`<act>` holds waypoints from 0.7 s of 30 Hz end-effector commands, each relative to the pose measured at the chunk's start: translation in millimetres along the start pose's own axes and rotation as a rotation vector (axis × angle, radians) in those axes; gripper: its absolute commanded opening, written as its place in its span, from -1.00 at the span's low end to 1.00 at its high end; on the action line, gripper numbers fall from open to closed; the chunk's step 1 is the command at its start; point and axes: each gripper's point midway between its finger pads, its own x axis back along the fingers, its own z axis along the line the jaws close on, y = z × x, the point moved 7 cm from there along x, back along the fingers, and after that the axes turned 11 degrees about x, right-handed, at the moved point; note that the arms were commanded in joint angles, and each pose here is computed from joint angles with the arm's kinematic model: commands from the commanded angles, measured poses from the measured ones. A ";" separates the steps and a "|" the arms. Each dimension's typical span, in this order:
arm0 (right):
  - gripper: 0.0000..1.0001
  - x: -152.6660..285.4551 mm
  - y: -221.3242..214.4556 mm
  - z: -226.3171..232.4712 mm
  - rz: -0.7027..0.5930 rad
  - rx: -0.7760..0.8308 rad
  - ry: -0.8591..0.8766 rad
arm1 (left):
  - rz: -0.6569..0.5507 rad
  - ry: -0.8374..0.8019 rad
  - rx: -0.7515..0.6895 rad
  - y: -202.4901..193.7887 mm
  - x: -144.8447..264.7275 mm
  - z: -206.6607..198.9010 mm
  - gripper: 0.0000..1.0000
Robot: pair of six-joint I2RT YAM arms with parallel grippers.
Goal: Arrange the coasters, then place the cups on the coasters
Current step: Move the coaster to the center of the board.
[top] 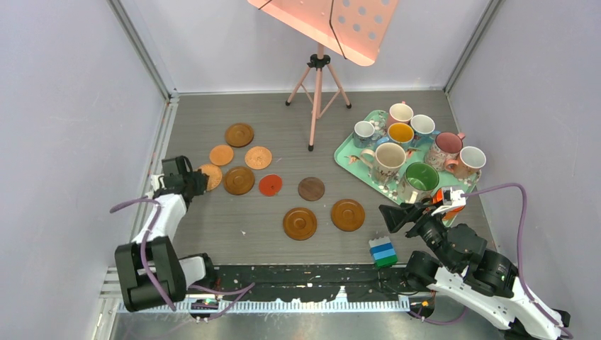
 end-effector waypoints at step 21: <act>0.57 -15.6 23.9 19.0 0.061 -0.011 -0.083 | 0.295 -0.328 -0.986 -31.6 173.1 -22.0 0.59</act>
